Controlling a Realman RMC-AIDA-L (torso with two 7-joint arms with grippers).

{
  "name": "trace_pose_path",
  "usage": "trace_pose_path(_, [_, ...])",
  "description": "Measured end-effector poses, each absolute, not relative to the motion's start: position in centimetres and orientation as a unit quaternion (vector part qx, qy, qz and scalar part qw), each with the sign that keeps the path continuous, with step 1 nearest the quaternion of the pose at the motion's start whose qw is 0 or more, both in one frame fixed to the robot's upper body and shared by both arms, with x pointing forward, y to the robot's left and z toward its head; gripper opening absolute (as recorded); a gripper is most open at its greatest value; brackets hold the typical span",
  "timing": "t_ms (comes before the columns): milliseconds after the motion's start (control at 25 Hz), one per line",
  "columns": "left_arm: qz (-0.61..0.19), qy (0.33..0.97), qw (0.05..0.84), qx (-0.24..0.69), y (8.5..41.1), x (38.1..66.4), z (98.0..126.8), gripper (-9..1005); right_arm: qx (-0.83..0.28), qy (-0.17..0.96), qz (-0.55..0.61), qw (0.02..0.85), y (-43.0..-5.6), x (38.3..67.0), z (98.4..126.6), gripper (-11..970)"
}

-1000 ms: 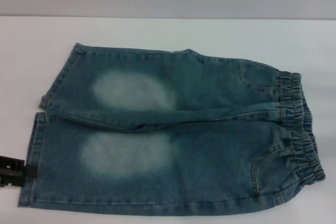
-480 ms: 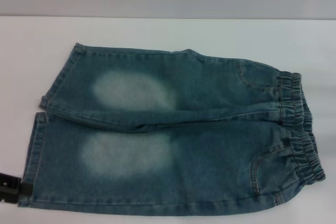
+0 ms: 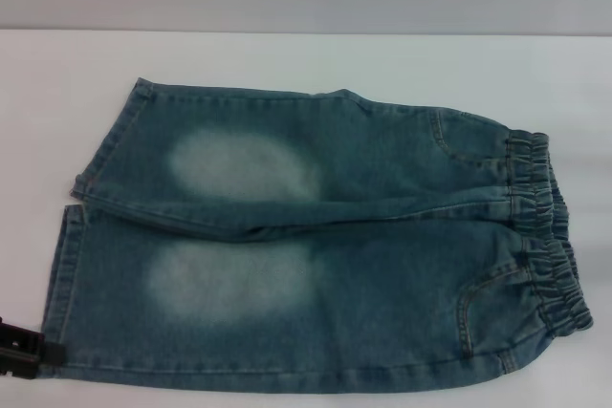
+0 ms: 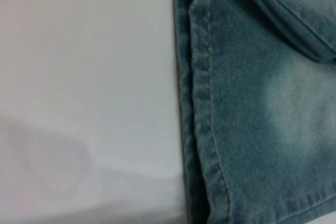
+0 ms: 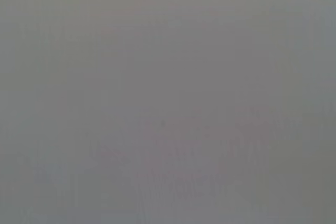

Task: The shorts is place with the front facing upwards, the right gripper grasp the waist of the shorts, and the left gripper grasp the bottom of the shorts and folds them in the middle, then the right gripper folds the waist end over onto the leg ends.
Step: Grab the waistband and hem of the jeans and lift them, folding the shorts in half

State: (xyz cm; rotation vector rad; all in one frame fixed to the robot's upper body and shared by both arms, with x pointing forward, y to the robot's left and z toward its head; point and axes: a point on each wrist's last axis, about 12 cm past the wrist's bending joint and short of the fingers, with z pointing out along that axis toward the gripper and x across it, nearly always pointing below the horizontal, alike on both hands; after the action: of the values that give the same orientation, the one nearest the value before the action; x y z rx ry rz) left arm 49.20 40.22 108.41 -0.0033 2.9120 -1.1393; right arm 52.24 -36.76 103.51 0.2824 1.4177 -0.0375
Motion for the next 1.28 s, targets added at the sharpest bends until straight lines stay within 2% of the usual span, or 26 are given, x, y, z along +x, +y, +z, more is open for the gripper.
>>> trace_pose_path(1280, [-0.355,0.934,0.020,0.013,40.05,50.06,108.84,570,0.133,0.650,-0.011,0.749,-36.58,51.94,103.29,564])
